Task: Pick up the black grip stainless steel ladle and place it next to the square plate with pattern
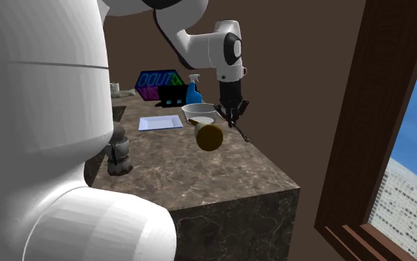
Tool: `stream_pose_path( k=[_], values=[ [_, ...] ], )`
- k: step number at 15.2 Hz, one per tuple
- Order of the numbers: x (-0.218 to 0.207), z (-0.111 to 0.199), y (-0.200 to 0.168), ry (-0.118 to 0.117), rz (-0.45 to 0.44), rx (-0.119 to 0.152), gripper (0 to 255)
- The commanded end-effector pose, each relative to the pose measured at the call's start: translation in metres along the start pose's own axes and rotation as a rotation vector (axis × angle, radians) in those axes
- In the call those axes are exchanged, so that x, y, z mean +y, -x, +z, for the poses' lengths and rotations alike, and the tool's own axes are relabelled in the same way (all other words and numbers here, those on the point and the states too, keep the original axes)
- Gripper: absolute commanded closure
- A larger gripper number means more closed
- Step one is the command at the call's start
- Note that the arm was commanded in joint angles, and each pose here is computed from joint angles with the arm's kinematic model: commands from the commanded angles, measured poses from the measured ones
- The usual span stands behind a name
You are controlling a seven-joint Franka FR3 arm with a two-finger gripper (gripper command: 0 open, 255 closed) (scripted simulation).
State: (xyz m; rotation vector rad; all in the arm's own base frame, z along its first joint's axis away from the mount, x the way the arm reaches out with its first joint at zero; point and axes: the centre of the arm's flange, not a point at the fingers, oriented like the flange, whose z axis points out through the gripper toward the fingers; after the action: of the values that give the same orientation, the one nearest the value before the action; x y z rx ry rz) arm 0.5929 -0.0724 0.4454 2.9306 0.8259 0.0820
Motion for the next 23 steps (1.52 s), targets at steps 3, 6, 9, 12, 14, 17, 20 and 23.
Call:
stream_pose_path(
  k=[3,6,9,12,14,17,20,23],
  values=[
    [-0.046,-0.007,-0.024,0.0,0.001,0.0,255],
    [-0.081,-0.01,-0.041,0.0,0.001,0.0,255],
    [-0.117,-0.014,-0.058,0.0,0.001,0.0,255],
    [-0.152,-0.017,-0.076,0.0,0.001,0.0,255],
    [-0.176,-0.02,-0.087,0.0,0.001,0.0,255],
    [-0.211,-0.023,-0.105,0.0,0.001,0.0,255],
    [-0.247,-0.027,-0.122,0.0,0.001,0.0,255],
    [-0.282,-0.03,-0.14,0.0,0.001,0.0,255]
  ],
)
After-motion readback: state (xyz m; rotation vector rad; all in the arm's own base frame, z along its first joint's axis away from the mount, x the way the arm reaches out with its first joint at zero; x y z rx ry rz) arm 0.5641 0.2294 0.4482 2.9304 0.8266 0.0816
